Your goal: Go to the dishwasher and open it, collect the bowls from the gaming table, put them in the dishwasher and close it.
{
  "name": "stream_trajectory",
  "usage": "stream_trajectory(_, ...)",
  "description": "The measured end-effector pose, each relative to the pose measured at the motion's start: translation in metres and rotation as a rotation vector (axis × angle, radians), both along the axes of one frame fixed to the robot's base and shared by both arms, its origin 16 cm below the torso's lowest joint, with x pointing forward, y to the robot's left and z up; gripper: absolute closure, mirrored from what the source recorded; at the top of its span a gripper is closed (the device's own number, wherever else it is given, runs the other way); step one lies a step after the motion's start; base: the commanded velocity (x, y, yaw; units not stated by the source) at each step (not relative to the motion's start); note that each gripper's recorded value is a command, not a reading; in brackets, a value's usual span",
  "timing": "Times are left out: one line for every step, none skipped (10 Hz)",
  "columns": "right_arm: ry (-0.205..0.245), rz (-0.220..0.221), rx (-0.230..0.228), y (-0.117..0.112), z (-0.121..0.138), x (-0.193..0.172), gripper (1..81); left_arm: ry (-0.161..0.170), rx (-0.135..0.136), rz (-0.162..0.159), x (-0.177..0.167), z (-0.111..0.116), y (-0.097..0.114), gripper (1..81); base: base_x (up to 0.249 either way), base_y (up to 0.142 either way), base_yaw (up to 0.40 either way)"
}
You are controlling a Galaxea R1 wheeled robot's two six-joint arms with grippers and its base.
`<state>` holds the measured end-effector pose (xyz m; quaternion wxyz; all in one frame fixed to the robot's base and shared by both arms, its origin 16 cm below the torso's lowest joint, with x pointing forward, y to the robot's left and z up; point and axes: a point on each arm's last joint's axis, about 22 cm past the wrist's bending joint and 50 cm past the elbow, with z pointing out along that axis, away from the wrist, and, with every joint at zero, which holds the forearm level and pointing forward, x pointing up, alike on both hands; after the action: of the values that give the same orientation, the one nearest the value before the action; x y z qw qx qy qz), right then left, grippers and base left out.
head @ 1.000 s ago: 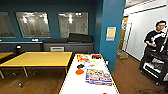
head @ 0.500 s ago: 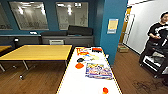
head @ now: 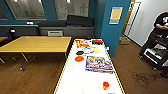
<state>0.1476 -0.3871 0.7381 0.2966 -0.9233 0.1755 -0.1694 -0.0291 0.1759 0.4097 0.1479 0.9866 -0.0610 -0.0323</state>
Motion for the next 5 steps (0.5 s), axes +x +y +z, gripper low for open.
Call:
stream_trajectory(-0.017, -0.002, -0.016, -0.011, 0.012, 0.022, 1.0, 0.001, 0.0, -0.001, -0.001, 0.0, 0.0, 1.0, 0.0, 0.0, 0.0)
stream_trajectory(-0.065, -0.006, -0.032, -0.022, 0.028, 0.056, 1.0, -0.002, 0.0, 0.0, 0.001, 0.0, 0.0, 1.0, 0.0, 0.0, 0.0)
stream_trajectory(-0.106, -0.005, -0.037, -0.026, 0.045, 0.087, 1.0, -0.002, 0.0, 0.0, 0.002, 0.0, 0.0, 1.0, 0.0, 0.0, 0.0)
stream_trajectory(-0.115, 0.009, -0.032, -0.024, 0.057, 0.107, 1.0, -0.002, 0.0, 0.001, 0.002, 0.0, 0.0, 1.0, 0.0, 0.0, 0.0)
stream_trajectory(-0.127, 0.022, -0.023, -0.021, 0.069, 0.128, 1.0, -0.001, 0.0, 0.001, 0.002, 0.0, 0.0, 1.0, 0.0, 0.0, 0.0)
